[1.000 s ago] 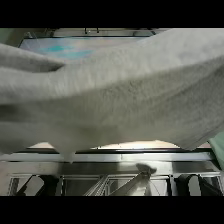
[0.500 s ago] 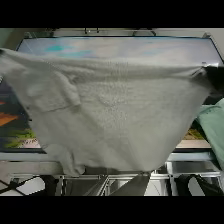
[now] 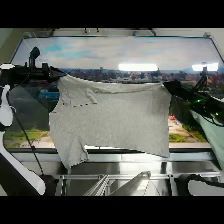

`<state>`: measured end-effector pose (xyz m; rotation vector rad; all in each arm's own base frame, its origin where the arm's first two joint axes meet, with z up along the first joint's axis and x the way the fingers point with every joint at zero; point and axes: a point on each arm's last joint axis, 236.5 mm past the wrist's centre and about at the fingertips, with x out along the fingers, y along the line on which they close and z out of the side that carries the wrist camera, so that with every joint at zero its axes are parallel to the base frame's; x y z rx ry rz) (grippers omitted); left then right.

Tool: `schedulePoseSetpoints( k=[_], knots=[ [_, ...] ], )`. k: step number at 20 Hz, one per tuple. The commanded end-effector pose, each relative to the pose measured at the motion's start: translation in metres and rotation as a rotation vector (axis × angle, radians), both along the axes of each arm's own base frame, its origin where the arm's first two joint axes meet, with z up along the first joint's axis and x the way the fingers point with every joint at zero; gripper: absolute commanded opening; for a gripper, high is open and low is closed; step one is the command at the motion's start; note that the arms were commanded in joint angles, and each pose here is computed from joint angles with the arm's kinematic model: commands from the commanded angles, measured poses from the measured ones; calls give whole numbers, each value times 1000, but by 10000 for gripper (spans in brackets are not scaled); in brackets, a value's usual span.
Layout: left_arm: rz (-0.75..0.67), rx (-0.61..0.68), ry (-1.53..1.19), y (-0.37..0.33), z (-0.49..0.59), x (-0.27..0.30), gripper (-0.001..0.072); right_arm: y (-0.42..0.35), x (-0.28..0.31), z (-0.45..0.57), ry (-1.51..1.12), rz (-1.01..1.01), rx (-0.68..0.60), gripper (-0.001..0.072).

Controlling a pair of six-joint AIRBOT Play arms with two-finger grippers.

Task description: Fold the shirts.

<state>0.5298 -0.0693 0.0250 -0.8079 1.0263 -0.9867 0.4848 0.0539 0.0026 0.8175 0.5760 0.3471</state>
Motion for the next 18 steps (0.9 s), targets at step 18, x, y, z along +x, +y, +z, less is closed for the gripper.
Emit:
schedulePoseSetpoints(
  k=[18],
  knots=[
    [-167, 17, 477, 21, -70, -159, 17, -10, -107, -74, 494, 420, -88, 13]
  ],
)
